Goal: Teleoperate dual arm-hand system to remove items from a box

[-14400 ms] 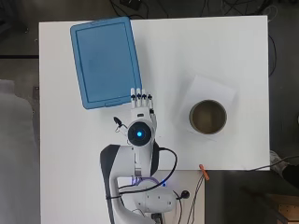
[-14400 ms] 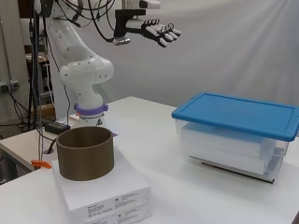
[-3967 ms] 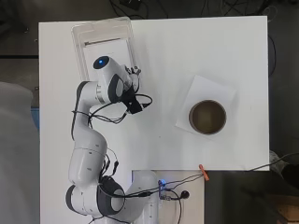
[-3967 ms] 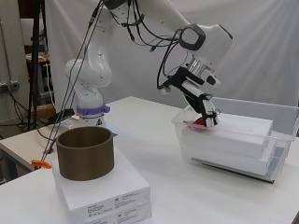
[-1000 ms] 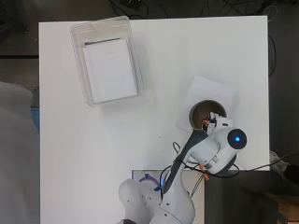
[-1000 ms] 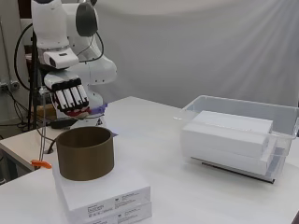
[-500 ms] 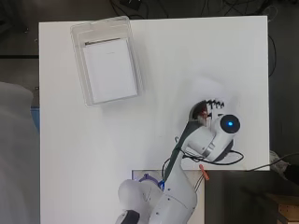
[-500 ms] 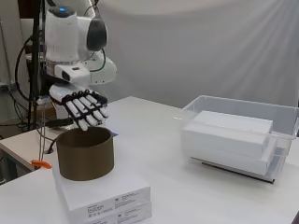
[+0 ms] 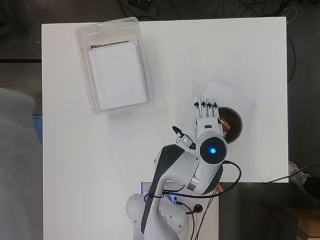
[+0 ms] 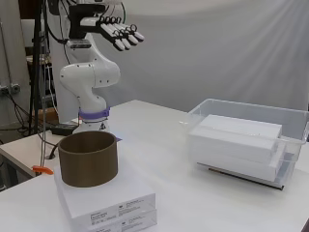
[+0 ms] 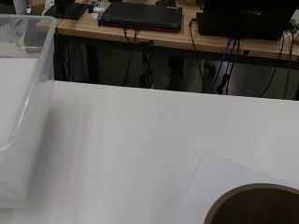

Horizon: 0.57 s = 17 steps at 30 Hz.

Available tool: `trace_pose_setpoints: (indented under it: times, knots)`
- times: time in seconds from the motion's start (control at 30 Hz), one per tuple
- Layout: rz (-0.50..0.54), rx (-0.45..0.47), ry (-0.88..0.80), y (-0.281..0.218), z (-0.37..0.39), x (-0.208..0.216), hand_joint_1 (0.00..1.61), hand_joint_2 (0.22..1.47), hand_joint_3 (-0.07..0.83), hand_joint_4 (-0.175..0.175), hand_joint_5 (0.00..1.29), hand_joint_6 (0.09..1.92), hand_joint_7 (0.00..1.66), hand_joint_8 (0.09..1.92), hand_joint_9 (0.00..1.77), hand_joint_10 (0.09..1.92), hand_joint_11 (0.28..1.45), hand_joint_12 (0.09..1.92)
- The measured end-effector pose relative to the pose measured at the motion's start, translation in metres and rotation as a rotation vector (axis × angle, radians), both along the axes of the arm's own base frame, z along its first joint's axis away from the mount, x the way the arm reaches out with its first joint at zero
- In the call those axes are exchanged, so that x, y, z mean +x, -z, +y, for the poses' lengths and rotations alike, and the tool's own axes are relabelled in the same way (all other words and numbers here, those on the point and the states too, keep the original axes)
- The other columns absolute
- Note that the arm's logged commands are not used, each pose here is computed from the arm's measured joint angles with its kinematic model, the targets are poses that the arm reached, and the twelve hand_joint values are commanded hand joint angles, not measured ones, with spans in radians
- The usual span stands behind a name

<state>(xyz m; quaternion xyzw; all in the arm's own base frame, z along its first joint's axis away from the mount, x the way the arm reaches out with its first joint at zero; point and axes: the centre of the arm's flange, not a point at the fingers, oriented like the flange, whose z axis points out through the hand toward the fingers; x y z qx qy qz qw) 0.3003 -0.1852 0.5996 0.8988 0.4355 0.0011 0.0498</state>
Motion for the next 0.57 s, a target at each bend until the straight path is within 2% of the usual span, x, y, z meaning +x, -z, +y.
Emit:
trace_pose_setpoints:
  times: [0.13, 0.2, 0.27, 0.37, 0.47, 0.57]
  knots:
    - [0.001, 0.162, -0.027, 0.0, 0.02, -0.001, 0.04, 0.93, 0.011, 0.028, 0.18, 0.09, 0.28, 0.09, 0.46, 0.09, 0.49, 0.09]
    - [-0.01, 0.208, -0.032, 0.001, 0.04, 0.007, 0.02, 0.95, 0.016, 0.02, 0.18, 0.09, 0.28, 0.09, 0.45, 0.09, 0.48, 0.09]
    - [0.005, 0.18, -0.033, 0.006, 0.091, 0.027, 0.01, 0.96, 0.014, -0.002, 0.19, 0.09, 0.25, 0.09, 0.44, 0.09, 0.48, 0.09]
    - [0.026, 0.117, -0.019, 0.012, 0.147, 0.052, 0.0, 0.95, 0.004, -0.004, 0.19, 0.09, 0.23, 0.09, 0.41, 0.09, 0.48, 0.09]
    - [0.053, 0.094, 0.004, 0.022, 0.177, 0.065, 0.0, 0.95, 0.006, 0.011, 0.19, 0.09, 0.21, 0.09, 0.37, 0.09, 0.47, 0.09]
    - [0.019, 0.087, 0.012, 0.009, 0.19, 0.05, 0.01, 1.0, 0.007, 0.029, 0.24, 0.09, 0.23, 0.09, 0.37, 0.09, 0.48, 0.09]
